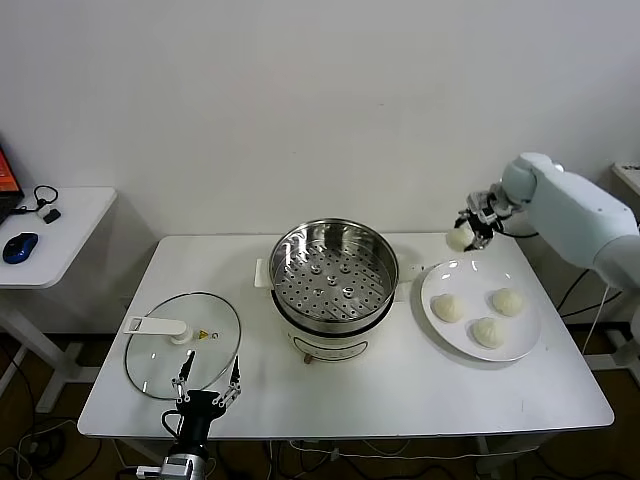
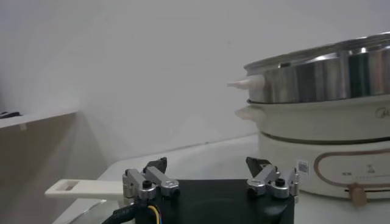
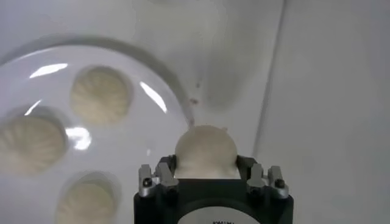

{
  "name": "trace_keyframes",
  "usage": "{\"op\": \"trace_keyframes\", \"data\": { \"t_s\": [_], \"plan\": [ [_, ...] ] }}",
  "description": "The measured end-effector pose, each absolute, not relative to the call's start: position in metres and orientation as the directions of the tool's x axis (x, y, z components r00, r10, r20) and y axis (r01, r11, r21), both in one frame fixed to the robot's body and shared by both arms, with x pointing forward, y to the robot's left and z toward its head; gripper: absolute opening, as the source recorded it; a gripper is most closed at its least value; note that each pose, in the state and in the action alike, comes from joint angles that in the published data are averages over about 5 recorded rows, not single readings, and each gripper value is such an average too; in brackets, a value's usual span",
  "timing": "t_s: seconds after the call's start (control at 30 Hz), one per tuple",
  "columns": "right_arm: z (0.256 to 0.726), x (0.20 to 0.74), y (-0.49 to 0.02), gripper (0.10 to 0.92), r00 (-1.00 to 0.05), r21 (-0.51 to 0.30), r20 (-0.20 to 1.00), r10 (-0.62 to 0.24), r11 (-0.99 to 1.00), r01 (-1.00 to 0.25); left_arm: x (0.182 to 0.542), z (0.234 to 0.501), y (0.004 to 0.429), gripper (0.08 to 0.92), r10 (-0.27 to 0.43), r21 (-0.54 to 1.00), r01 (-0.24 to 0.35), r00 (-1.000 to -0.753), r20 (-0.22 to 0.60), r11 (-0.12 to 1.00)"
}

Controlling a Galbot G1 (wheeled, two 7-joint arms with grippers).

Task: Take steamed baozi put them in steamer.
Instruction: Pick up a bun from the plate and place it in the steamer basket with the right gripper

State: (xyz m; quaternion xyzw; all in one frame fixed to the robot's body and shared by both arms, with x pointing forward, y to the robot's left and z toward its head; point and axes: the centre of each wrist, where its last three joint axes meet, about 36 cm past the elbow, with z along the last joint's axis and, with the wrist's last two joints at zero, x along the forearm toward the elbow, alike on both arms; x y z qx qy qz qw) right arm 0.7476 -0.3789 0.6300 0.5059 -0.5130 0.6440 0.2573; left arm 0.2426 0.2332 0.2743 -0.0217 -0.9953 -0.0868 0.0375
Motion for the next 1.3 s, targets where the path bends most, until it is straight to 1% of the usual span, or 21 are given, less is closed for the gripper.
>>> {"op": "trace_keyframes", "data": {
  "t_s": [0.13,0.27,0.43,0.63,0.9,1.1,1.3],
  "plan": [
    [0.667,0.747,-0.349,0.662,-0.339,-0.433,0.9,-0.274,-0.464,-0.773,0.242,0.274,0.233,0.823,0.037,0.171,0.05,-0.996,0.079,0.984],
    [0.693,0.745,-0.317,0.662,-0.287,-0.444,0.894,-0.344,-0.586,-0.678,0.243,0.275,0.232,0.823,0.038,0.171,0.051,-0.996,0.077,0.984],
    [0.707,0.746,-0.275,0.67,-0.189,-0.416,0.906,-0.379,-0.71,-0.569,0.244,0.276,0.23,0.823,0.046,0.171,0.058,-0.996,0.074,0.984],
    [0.713,0.751,-0.222,0.67,-0.087,-0.355,0.93,-0.358,-0.81,-0.466,0.246,0.277,0.228,0.823,0.051,0.172,0.063,-0.996,0.07,0.983],
    [0.706,0.756,-0.154,0.67,0.003,-0.283,0.953,-0.304,-0.891,-0.356,0.248,0.278,0.23,0.823,0.046,0.172,0.056,-0.997,0.062,0.983],
    [0.689,0.759,-0.118,0.67,0.034,-0.226,0.968,-0.248,-0.925,-0.306,0.25,0.28,0.23,0.823,0.045,0.171,0.054,-0.998,0.053,0.984],
    [0.673,0.763,-0.096,0.67,0.029,-0.174,0.982,-0.189,-0.944,-0.281,0.25,0.28,0.23,0.823,0.045,0.17,0.053,-0.998,0.048,0.984]
  ]
}}
